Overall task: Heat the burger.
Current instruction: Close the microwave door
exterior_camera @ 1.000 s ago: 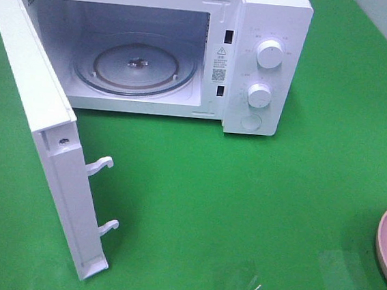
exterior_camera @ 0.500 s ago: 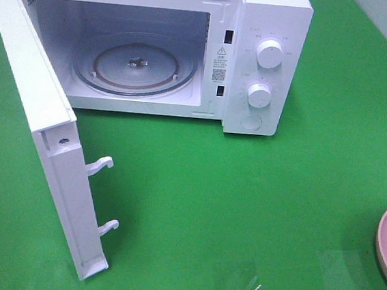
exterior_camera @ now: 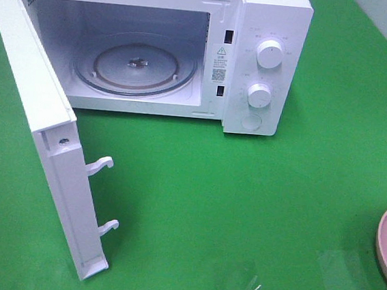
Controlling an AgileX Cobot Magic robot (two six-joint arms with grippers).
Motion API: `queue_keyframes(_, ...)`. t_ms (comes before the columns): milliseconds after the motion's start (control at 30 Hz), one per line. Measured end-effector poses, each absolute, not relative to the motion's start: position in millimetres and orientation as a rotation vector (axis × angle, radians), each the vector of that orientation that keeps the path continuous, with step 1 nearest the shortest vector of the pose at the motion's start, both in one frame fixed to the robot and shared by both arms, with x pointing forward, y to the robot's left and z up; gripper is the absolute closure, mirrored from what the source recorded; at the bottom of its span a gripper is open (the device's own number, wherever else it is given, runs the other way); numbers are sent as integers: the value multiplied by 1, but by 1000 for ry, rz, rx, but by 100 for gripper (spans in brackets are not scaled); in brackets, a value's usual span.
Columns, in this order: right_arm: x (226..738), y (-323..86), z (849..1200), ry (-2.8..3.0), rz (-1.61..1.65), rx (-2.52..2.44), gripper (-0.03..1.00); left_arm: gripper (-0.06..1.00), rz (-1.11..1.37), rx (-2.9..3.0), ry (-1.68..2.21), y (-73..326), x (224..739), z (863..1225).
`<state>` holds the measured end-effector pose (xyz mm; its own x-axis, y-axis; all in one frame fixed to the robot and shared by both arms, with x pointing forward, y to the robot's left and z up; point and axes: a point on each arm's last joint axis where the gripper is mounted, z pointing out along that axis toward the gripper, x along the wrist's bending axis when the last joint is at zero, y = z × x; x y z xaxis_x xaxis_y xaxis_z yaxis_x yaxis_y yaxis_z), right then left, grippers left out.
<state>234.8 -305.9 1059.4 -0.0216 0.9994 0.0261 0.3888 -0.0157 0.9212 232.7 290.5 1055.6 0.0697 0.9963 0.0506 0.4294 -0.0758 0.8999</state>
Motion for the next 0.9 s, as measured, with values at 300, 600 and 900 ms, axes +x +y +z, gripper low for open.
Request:
queue_keyframes(300, 235, -306, 1059, 1510, 1028, 1503, 20, -5, 969, 1608, 1453, 291, 233, 1056)
queue_keyframes(600, 235, -306, 1059, 1510, 1028, 1503, 20, 9, 996, 1534, 1437, 292, 242, 1068)
queue_keyframes(900, 235, -306, 1059, 1510, 1028, 1503, 20, 69, 980, 1536, 1473, 295, 271, 1075)
